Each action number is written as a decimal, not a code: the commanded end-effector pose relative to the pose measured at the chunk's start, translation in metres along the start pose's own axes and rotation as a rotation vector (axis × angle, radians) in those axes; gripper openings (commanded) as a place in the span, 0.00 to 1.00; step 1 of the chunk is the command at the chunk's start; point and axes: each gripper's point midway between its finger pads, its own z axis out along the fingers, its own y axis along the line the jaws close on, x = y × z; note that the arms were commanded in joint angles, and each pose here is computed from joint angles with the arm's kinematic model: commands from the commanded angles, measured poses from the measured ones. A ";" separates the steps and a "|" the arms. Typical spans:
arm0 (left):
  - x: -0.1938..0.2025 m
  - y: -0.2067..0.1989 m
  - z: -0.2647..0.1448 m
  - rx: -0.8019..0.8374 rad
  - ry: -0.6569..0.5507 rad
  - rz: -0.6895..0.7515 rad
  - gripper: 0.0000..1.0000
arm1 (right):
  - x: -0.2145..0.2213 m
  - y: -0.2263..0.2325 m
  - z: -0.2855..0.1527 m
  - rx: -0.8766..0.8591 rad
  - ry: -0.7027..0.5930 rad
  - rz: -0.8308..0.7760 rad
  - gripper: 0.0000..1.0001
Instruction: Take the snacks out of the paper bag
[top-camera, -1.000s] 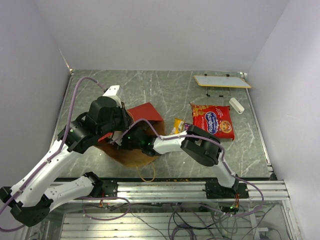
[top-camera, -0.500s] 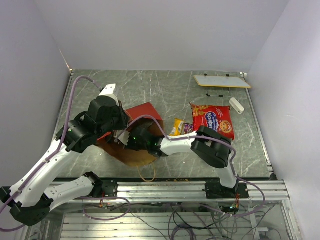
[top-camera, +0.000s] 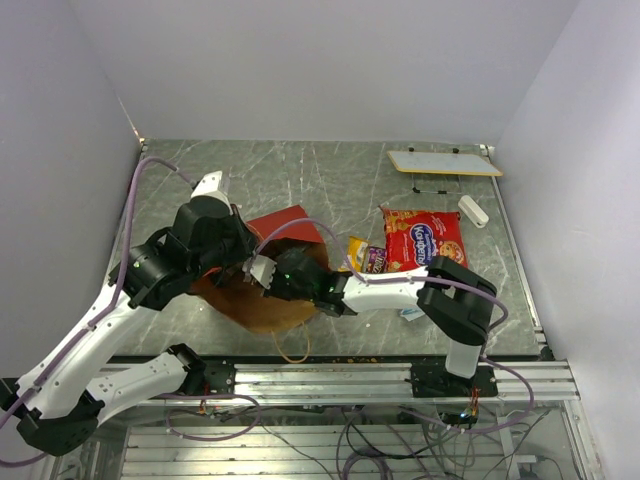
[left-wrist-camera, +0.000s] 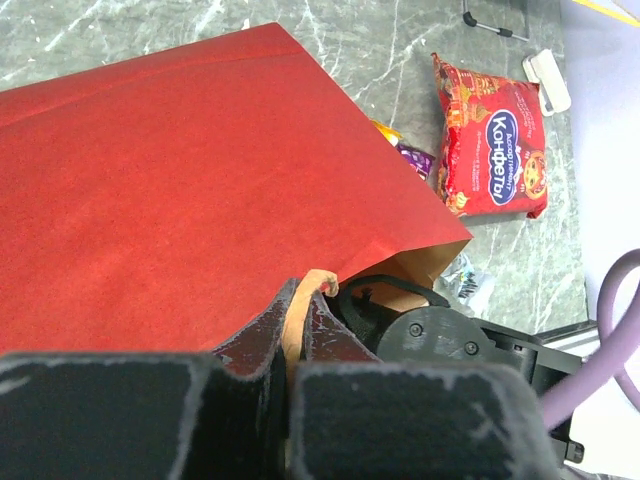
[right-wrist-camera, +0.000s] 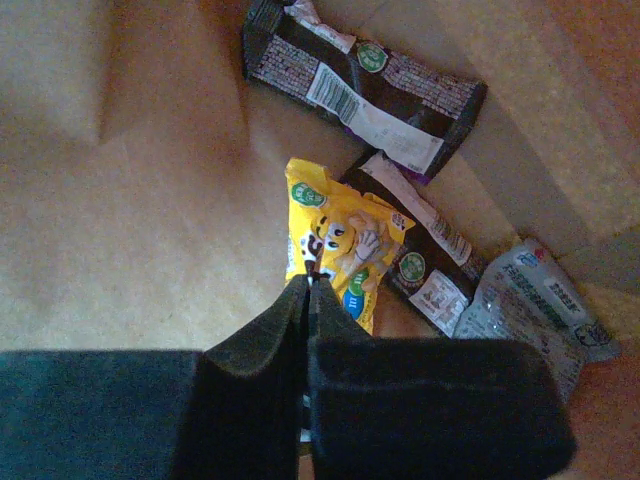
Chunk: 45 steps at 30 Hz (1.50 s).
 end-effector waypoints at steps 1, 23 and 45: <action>0.003 0.001 -0.002 0.009 -0.007 -0.041 0.07 | -0.020 -0.013 -0.013 0.050 -0.070 0.039 0.00; 0.008 -0.005 0.010 0.019 0.006 -0.083 0.07 | -0.038 -0.015 -0.083 0.049 -0.165 0.093 0.00; -0.003 0.003 0.007 -0.035 -0.027 -0.017 0.07 | -0.088 -0.053 -0.223 0.160 -0.278 -0.110 0.00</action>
